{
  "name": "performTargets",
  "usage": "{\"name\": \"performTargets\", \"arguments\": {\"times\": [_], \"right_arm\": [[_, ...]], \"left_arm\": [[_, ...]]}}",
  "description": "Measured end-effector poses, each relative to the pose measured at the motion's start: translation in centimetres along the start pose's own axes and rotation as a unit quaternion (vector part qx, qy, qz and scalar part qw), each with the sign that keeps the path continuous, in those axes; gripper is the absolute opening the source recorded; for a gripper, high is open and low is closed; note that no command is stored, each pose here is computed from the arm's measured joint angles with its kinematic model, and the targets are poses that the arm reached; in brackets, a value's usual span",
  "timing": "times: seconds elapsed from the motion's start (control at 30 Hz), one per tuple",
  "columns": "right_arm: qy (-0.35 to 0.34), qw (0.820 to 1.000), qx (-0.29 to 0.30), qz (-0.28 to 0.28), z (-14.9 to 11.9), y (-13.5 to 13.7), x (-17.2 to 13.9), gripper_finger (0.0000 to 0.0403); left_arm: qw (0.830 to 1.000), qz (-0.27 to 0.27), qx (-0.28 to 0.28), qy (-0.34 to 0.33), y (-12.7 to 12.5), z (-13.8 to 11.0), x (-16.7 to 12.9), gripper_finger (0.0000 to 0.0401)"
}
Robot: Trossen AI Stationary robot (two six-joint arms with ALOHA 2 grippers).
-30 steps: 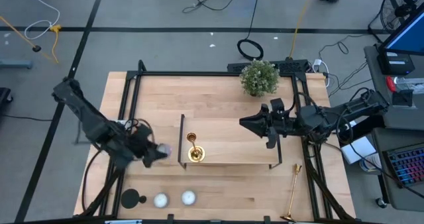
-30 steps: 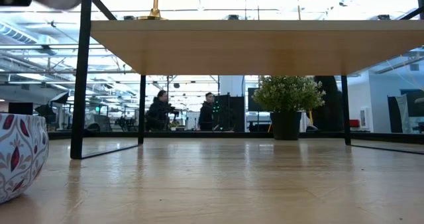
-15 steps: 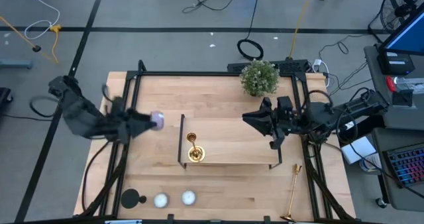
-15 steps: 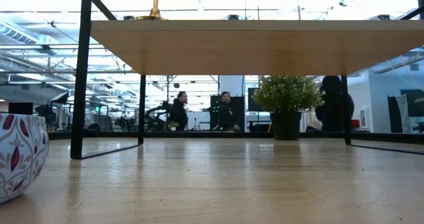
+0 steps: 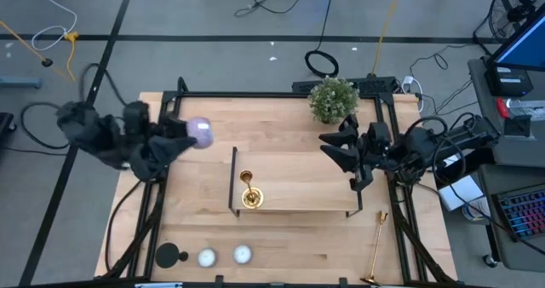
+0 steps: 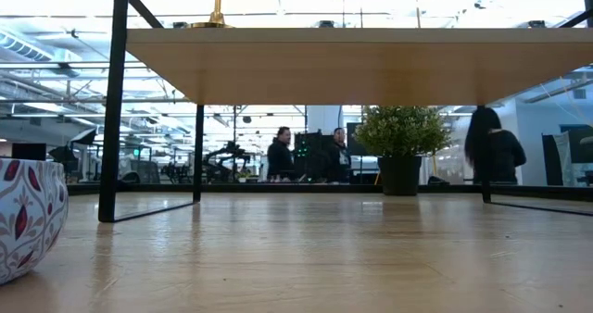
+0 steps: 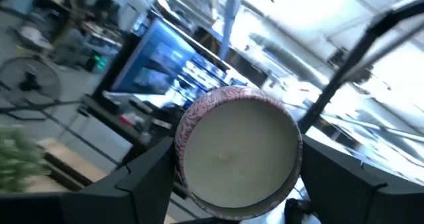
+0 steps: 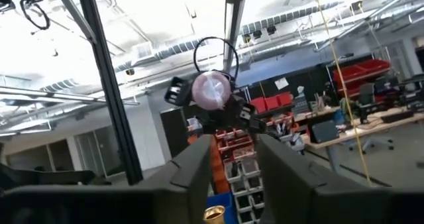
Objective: Pick & Place candle stick holders
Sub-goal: Put the pink scented candle on the shelf
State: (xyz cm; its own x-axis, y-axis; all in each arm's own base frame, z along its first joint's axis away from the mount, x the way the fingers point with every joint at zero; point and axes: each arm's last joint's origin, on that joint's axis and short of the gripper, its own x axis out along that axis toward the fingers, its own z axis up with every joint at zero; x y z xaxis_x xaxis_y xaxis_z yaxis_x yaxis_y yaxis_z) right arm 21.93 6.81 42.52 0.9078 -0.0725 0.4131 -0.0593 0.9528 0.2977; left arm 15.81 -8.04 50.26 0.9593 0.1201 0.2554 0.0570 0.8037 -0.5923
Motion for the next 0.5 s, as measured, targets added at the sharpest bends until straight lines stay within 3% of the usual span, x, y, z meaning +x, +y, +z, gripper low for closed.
{"name": "performTargets", "arguments": {"times": [0.27, 0.5], "right_arm": [[0.019, 0.999, -0.031, 0.011, 0.3, 0.8, 0.0, 0.0244], [0.106, 0.99, -0.095, 0.002, 0.9, 3.1, 1.5, 0.0292]], "left_arm": [[0.994, -0.054, -0.06, 0.071, 1.5, -2.5, 6.2, 0.0281], [0.985, -0.091, -0.114, 0.093, 4.2, -3.3, 10.2, 0.0281]]}}
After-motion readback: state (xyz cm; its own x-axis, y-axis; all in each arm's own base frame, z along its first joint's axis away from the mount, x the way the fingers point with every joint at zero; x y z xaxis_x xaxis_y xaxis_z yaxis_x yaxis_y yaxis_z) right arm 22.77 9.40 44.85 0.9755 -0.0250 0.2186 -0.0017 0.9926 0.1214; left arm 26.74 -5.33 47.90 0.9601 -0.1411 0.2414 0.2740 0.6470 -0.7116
